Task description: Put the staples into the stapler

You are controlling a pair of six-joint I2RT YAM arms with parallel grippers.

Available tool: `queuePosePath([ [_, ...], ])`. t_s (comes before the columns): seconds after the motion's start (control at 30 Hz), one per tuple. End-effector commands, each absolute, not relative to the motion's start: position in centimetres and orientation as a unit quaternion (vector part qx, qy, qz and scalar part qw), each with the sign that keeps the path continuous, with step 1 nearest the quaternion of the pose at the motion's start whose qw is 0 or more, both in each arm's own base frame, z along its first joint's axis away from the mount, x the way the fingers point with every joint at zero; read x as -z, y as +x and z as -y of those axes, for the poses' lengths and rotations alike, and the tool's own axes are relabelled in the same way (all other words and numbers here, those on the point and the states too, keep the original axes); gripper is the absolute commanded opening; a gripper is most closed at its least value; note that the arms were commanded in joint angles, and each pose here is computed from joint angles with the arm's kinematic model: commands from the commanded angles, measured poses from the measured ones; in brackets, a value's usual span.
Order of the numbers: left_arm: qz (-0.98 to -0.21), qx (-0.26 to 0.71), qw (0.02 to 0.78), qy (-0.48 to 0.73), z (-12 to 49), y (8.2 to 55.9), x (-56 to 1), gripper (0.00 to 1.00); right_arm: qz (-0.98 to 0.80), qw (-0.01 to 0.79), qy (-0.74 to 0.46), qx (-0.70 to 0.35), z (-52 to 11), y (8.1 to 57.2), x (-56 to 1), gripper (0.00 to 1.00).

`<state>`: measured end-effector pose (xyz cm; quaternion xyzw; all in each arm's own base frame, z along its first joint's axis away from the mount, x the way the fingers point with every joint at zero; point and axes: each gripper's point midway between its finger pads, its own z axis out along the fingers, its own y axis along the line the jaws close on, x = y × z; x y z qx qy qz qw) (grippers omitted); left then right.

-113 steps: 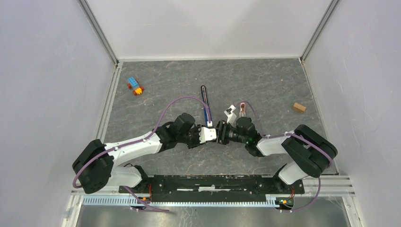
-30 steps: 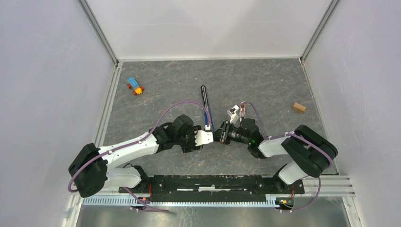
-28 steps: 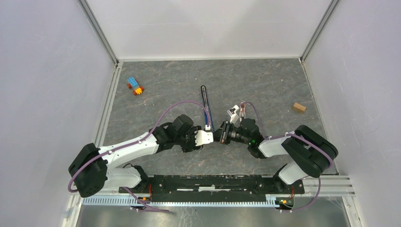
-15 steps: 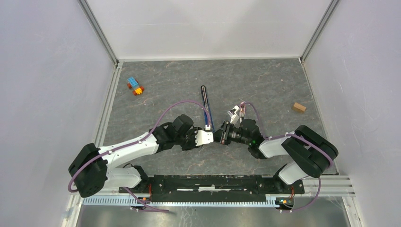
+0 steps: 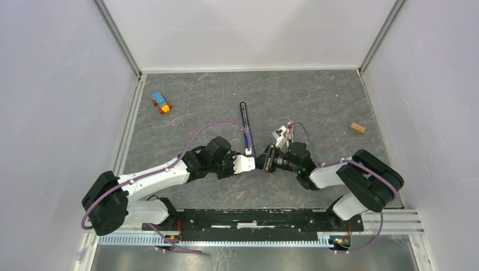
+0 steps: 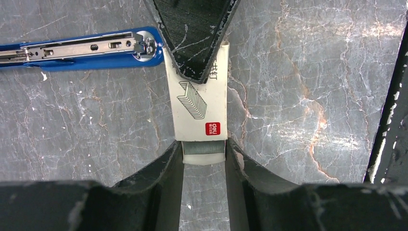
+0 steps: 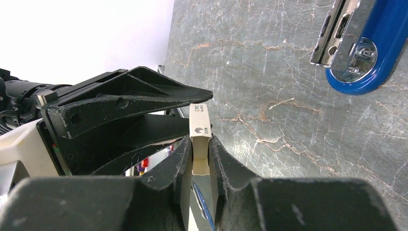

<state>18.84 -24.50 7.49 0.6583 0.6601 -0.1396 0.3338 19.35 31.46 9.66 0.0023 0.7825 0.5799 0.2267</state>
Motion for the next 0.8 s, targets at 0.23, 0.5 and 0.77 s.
queuePosePath([
  [0.23,-0.656,0.101,0.344,0.664,24.1,20.3,-7.0,0.34,-0.772,0.240,0.004,-0.589,-30.3,19.6,-10.0,0.23],
  [0.5,-0.673,0.064,0.333,0.658,22.8,21.1,-5.8,0.33,-0.792,0.249,0.012,-0.558,-27.6,19.3,-7.9,0.23],
  [0.77,-0.726,0.052,0.291,0.622,22.7,21.8,-4.5,0.34,-0.828,0.260,0.029,-0.496,-23.4,19.0,-4.4,0.25],
])
